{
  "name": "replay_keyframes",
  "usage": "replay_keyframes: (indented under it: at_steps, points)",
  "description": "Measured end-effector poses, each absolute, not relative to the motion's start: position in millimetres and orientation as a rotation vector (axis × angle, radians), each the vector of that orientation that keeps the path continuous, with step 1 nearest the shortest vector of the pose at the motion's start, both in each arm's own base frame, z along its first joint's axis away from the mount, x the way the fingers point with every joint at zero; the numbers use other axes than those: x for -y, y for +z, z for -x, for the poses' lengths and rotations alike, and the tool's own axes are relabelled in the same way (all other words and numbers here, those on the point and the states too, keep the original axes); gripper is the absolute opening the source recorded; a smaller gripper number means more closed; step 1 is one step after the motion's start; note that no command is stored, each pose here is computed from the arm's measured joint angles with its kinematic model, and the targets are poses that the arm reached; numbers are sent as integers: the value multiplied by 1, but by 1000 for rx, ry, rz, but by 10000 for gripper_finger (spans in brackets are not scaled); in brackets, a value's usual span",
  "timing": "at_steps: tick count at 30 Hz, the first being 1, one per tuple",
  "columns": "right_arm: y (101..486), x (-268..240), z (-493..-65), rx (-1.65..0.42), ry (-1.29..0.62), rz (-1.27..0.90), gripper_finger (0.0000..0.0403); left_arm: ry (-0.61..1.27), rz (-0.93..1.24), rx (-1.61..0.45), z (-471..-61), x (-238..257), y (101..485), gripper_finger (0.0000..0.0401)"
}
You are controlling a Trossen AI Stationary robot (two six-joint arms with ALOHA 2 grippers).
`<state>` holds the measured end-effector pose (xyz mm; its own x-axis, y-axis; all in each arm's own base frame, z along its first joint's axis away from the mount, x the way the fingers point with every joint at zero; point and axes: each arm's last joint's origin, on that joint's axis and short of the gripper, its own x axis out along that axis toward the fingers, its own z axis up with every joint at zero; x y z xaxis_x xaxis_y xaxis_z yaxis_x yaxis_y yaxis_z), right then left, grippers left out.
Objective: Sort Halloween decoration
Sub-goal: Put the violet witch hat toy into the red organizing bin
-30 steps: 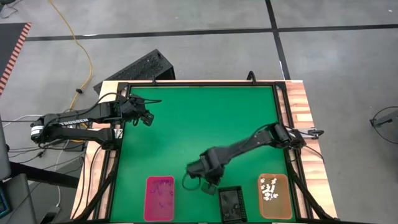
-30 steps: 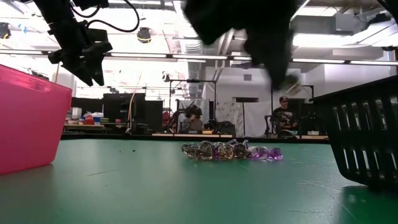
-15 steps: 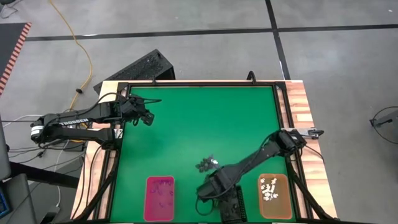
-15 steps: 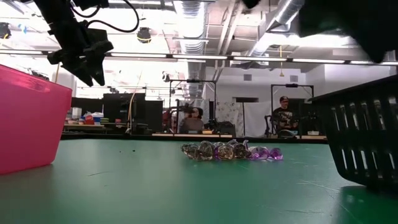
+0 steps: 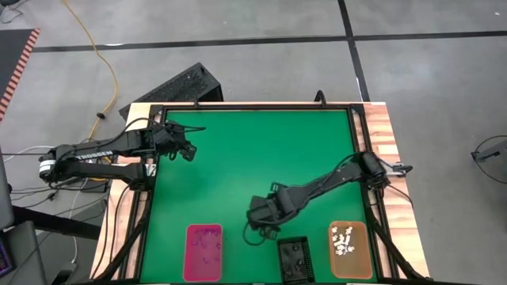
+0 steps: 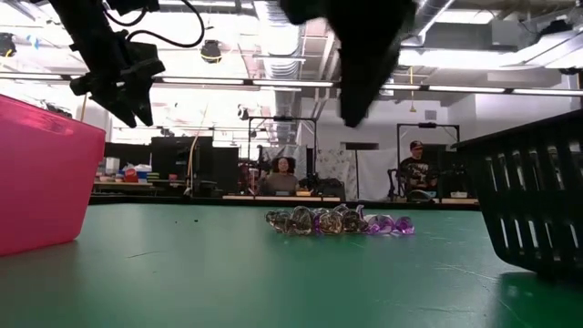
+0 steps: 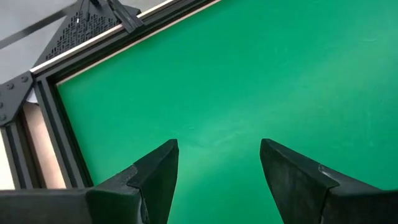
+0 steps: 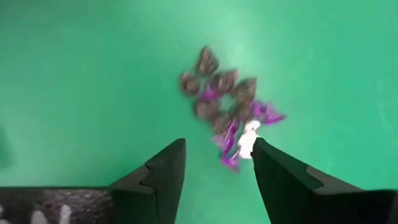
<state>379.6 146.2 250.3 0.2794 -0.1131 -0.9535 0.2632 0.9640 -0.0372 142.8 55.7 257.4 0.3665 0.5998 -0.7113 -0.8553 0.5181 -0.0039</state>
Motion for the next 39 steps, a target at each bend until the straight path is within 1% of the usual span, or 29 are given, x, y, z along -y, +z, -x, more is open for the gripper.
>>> replay_keyframes:
  at_steps: [6, 11, 15, 21, 29, 34, 39]
  points:
    - [223, -144, -345, -1136, -165, -160, 220, 965, 382, -728, -143, -56, 257, 219]
    - [191, -123, -328, -1168, -203, -219, 221, 968, 386, -724, -143, -56, 258, 219]
    - [183, -113, -328, -1172, -200, -256, 221, 974, 382, -722, -143, -56, 258, 219]
    - [172, -113, -323, -1187, -185, -270, 221, 976, 382, -721, -143, -56, 258, 219]
    - [172, -118, -324, -1165, -120, -198, 220, 993, 372, -715, -142, -57, 258, 219]
    - [161, -117, -327, -1191, -99, -162, 209, 997, 370, -714, -142, -57, 258, 219]
    - [150, -119, -332, -1231, -52, -183, 193, 998, 371, -713, -142, -57, 258, 219]
